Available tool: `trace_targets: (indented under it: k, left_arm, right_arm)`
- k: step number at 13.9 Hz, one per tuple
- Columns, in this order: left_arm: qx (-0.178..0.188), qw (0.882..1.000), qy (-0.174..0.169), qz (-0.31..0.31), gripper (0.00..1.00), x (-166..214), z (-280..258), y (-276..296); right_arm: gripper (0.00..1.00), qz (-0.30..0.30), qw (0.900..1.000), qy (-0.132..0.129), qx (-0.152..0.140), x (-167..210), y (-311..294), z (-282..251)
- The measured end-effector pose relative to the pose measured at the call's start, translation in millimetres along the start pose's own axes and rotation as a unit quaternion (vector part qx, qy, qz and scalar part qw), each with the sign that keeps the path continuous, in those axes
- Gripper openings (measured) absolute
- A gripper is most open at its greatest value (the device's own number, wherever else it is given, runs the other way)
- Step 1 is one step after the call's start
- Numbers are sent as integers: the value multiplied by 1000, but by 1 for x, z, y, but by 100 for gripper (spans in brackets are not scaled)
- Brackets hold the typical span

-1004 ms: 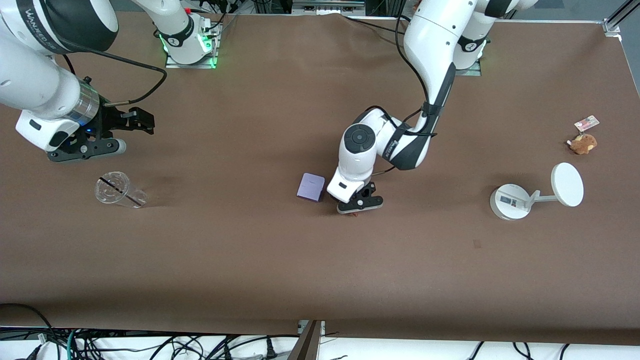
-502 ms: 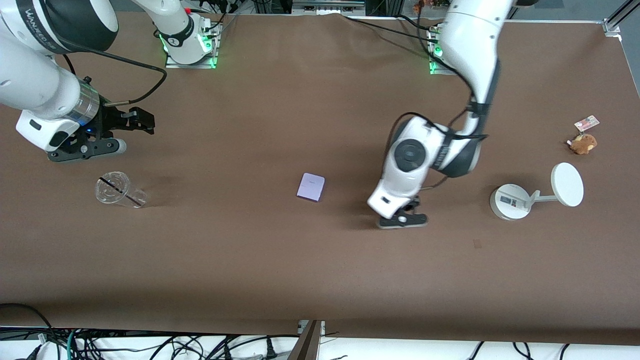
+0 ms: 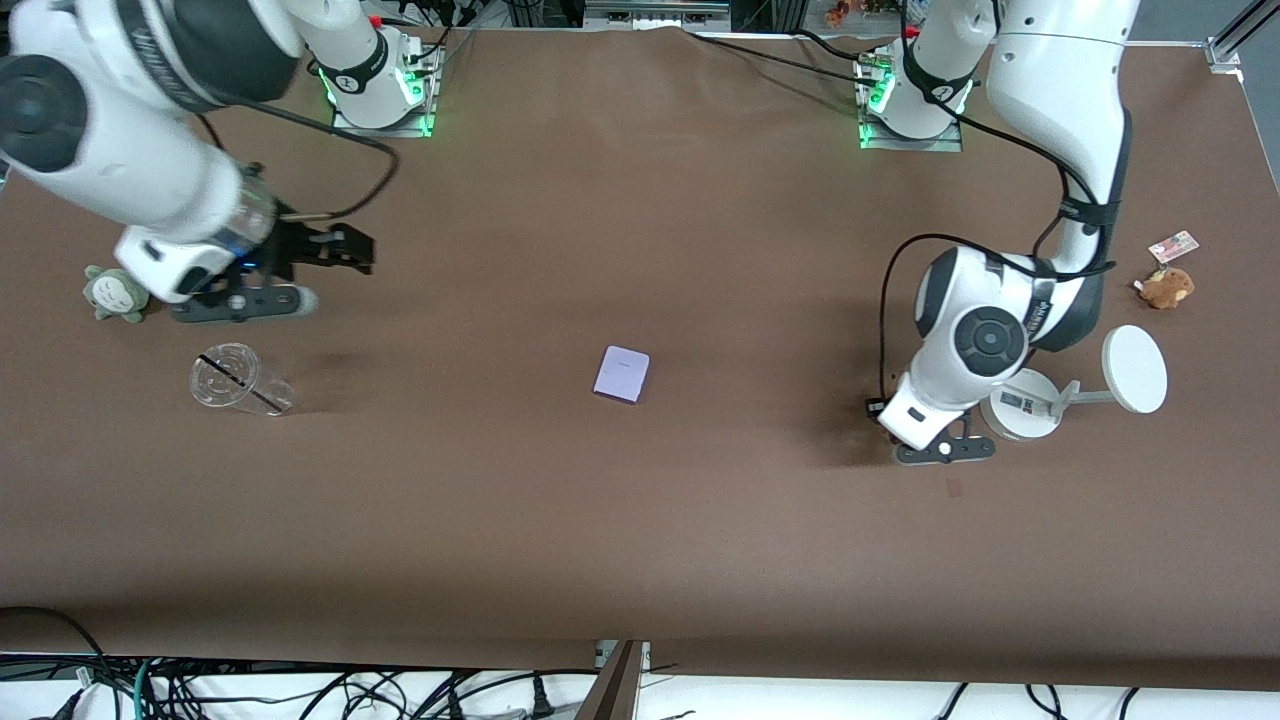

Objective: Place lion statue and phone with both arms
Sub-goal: 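Carry the lion toward the lamp while the right gripper reaches the phone, then set the lion beside the lamp while the right gripper grasps the phone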

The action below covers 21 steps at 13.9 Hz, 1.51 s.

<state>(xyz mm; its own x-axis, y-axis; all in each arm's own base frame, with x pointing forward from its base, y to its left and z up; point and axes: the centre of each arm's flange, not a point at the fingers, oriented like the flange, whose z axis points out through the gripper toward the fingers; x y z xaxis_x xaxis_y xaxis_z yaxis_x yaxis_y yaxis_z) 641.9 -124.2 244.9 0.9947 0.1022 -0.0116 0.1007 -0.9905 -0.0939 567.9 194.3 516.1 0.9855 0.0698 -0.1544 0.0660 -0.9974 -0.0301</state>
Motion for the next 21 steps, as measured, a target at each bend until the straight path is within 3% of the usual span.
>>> trace_targets:
  k: [10,16,21]
  left_arm:
    - [-1,1000,5,11,33,0,30,-78]
    - [-4,1000,3,17,33,-13,24,-86]
    - [-11,999,28,30,33,-35,40,-91]
  right_arm:
    - [100,58,998,20,-3,21,-140,111]
    - [100,82,996,30,-6,31,-189,176]
    - [100,116,992,45,3,54,-227,204]
